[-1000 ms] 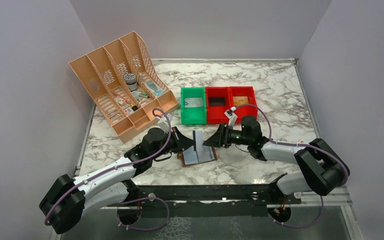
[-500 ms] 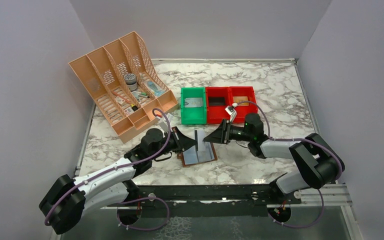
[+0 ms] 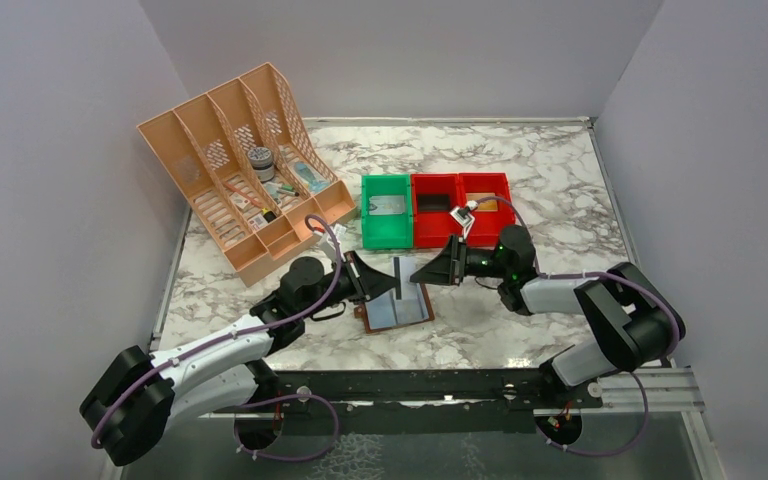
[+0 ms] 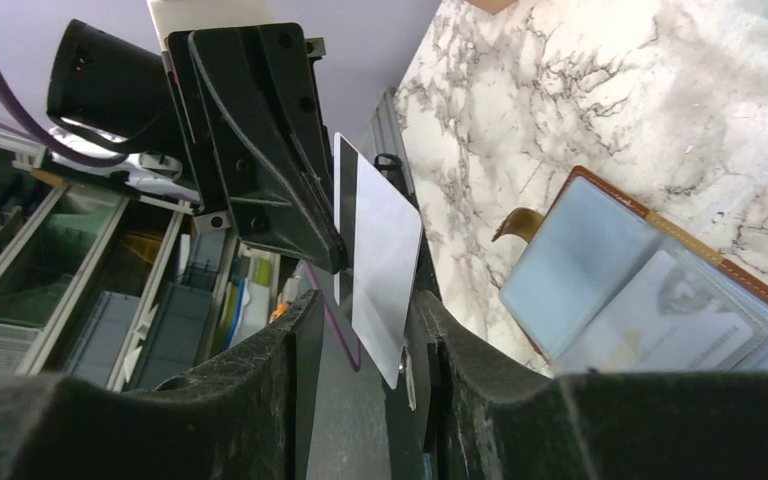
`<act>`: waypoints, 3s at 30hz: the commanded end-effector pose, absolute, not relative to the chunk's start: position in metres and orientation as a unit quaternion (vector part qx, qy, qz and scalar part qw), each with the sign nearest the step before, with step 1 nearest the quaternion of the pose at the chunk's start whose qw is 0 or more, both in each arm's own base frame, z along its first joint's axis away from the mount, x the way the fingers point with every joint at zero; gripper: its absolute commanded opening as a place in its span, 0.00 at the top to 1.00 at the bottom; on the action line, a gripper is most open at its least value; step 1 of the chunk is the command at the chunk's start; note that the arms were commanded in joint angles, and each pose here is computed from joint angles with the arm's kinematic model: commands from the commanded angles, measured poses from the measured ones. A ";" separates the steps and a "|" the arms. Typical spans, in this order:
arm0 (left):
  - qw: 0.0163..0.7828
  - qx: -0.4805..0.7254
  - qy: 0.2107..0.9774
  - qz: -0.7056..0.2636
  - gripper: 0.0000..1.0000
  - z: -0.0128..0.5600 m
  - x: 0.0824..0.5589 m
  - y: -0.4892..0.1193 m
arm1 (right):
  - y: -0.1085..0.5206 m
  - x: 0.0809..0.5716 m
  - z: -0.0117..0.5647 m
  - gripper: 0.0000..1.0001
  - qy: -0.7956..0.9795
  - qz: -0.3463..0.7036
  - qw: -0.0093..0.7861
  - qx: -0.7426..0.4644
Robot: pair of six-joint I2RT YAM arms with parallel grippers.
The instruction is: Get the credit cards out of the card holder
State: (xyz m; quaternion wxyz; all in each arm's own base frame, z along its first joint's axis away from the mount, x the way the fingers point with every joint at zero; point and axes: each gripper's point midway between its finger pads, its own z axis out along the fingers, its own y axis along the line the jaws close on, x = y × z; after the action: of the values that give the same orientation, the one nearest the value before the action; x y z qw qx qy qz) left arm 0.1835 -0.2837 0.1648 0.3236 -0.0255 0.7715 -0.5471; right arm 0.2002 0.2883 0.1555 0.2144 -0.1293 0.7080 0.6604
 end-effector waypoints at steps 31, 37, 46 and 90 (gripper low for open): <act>0.336 -0.015 0.737 -0.586 0.35 0.183 0.182 -0.279 | 0.280 0.196 0.187 0.99 0.692 0.656 0.255 -0.163; 0.352 -0.016 0.759 -0.547 0.01 0.175 0.188 -0.269 | 0.273 0.217 0.180 0.99 0.733 0.591 0.304 -0.143; 0.389 -0.005 0.828 -0.403 0.01 0.156 0.205 -0.235 | 0.266 0.224 0.192 0.99 0.734 0.555 0.356 -0.164; 0.463 -0.058 0.884 -0.001 0.01 0.169 0.266 -0.058 | 0.266 0.329 0.198 0.99 0.767 0.281 0.504 -0.281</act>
State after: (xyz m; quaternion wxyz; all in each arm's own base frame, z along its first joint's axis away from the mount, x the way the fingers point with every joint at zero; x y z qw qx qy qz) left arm 0.2678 -0.0749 0.1628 0.4492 -0.0456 0.8916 -0.0351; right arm 0.3067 0.2617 0.2060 0.4897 -0.2475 0.7493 0.3707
